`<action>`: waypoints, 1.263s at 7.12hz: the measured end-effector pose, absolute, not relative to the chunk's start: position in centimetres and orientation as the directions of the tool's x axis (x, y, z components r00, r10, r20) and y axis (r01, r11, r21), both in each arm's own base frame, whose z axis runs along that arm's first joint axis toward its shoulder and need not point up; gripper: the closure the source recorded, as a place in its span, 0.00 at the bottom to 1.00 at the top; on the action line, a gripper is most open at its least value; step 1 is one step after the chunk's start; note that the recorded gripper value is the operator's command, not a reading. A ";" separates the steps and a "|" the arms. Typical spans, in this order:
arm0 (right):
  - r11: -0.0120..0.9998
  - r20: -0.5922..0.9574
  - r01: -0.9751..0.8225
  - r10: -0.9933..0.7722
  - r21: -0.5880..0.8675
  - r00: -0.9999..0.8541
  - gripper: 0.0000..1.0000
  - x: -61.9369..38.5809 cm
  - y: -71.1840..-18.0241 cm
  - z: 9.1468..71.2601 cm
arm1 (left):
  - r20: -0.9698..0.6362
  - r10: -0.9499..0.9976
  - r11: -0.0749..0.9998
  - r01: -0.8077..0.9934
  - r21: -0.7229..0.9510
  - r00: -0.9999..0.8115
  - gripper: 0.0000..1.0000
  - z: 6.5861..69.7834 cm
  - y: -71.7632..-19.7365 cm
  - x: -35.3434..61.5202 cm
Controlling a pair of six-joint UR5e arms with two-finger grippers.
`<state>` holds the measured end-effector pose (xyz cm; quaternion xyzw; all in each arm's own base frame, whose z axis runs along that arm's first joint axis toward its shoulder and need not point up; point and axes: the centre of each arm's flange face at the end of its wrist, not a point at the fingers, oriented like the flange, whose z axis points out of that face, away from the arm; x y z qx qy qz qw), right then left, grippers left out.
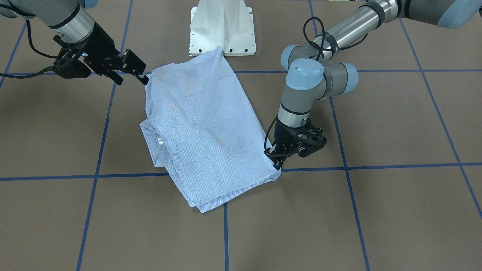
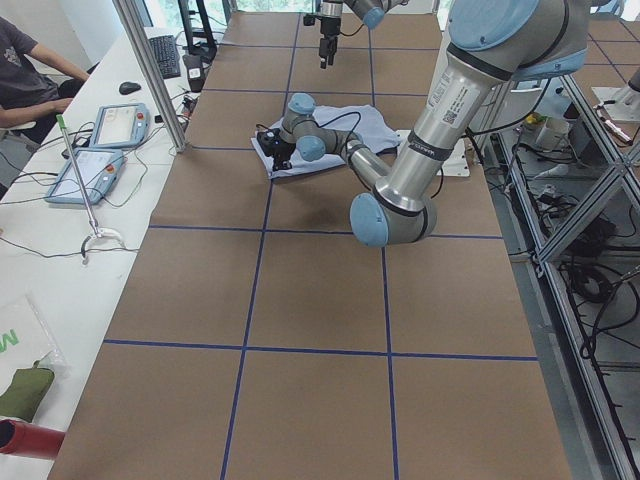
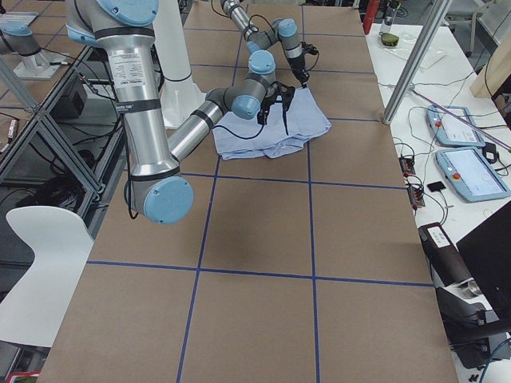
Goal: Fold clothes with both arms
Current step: 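Drag the folded shirt's corner farther from the robot with the left gripper, straightening it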
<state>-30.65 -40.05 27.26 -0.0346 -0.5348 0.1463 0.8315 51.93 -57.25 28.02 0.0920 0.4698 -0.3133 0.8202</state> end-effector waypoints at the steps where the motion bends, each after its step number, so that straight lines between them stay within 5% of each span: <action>1: 0.954 0.879 -0.208 0.281 -0.214 0.386 0.00 -30.6 -40.1 27.3 | -0.851 -0.392 0.782 0.613 -0.109 0.349 1.00 27.7 -59.7 52.6; 7: 0.953 0.880 -0.220 0.281 -0.208 0.383 0.00 -30.5 -40.3 27.2 | -0.931 -0.233 0.735 0.677 0.020 0.281 1.00 27.2 -65.5 52.9; 8: 0.953 0.880 -0.221 0.281 -0.207 0.383 0.00 -30.5 -40.4 27.2 | -0.932 -0.230 0.732 0.681 0.023 0.279 0.35 27.4 -65.6 52.9; 9: 0.953 0.880 -0.223 0.280 -0.206 0.385 0.00 -30.6 -40.4 27.2 | -0.932 -0.230 0.731 0.682 0.024 0.279 0.00 27.4 -65.6 52.9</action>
